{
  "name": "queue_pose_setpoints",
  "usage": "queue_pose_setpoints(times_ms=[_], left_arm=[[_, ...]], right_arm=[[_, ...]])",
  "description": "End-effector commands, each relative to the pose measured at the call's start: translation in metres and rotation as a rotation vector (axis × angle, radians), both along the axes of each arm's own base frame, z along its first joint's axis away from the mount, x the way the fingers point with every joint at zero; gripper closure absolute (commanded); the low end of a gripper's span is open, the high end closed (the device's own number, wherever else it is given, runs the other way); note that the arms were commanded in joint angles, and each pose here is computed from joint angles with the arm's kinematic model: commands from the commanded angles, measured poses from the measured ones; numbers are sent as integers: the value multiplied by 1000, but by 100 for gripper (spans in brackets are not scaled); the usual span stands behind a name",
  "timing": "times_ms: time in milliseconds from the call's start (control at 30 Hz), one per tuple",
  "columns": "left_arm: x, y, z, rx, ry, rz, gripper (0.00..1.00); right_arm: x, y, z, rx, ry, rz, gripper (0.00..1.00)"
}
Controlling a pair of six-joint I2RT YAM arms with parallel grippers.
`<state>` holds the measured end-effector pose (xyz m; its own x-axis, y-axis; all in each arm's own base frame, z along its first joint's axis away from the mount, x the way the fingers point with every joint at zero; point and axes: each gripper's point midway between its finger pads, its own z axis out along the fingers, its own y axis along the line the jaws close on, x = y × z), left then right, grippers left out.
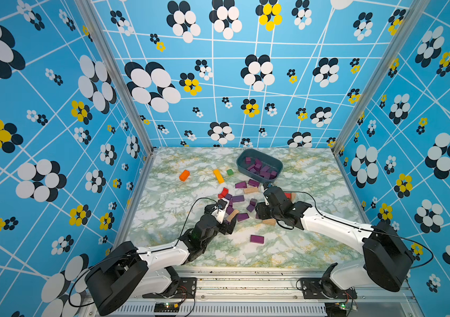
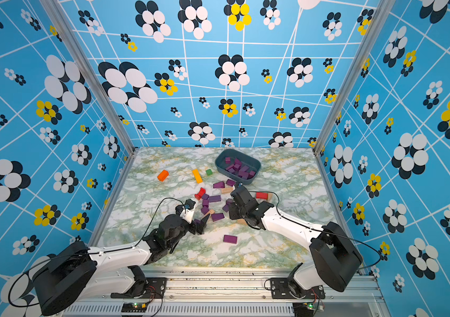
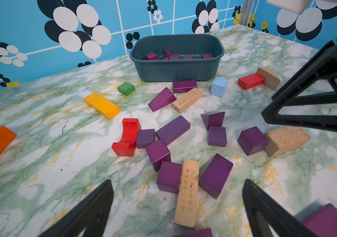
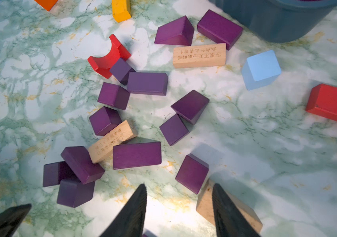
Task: Pick purple bricks into the storage bin
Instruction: Pick up the building block from the center of the board.
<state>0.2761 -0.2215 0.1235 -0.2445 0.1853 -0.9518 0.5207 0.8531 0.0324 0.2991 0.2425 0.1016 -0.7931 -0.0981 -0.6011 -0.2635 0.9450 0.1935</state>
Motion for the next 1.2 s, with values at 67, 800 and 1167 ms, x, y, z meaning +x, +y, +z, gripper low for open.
queue_pose_setpoints(times_ms=[67, 800, 1167], left_arm=[[0, -3, 8, -51, -11, 2, 0], [2, -2, 7, -61, -2, 20, 1], [3, -1, 7, -65, 1, 24, 0]], right_arm=[[1, -13, -15, -90, 56, -114, 48], [3, 3, -50, -157, 141, -151, 55], [1, -2, -55, -181, 156, -179, 58]])
